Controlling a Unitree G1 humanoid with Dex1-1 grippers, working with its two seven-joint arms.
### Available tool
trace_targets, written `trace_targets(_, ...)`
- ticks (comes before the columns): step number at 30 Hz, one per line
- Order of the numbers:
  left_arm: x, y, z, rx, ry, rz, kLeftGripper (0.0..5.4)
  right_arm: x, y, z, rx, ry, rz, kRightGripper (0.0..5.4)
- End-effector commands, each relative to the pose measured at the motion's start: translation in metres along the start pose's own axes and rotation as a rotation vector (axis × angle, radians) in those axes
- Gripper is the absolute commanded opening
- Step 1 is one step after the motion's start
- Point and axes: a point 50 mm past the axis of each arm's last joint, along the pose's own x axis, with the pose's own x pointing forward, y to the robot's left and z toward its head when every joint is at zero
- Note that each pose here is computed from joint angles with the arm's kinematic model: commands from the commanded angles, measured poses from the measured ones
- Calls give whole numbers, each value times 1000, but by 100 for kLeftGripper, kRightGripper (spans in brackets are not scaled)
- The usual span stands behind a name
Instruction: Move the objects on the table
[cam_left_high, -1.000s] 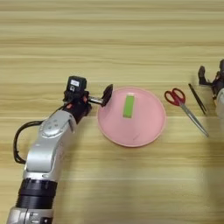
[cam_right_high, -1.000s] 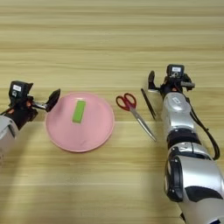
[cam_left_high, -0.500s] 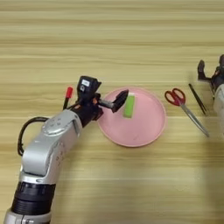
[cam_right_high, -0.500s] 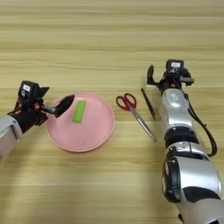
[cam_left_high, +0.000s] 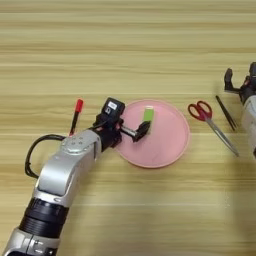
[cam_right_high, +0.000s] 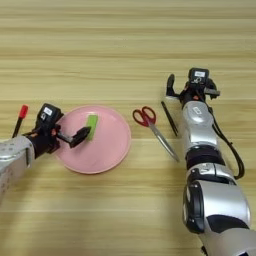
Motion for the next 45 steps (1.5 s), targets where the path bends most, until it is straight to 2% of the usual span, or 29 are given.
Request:
trace_targets(1,4,0,2,12,11,-10,540,-1,-1,-1,13,10,-10,537)
trace_targets(9,4,-8,11,36,-20,-50,540,0,-1,-1,17,15,-12,537)
trace_targets(17,9,-11,9,9,0,-84,540,0,-1,-1,25,18,-15,537)
trace_targets(24,15,-10,3,-6,45,-109,540,0,-1,0,30,16,-23,537)
trace_targets(37,28,-2,0,46,131,-88,540,0,0,3,41,6,-38,537)
trace_targets(45,33,-2,-3,87,175,-87,540,0,-1,4,47,1,-50,537)
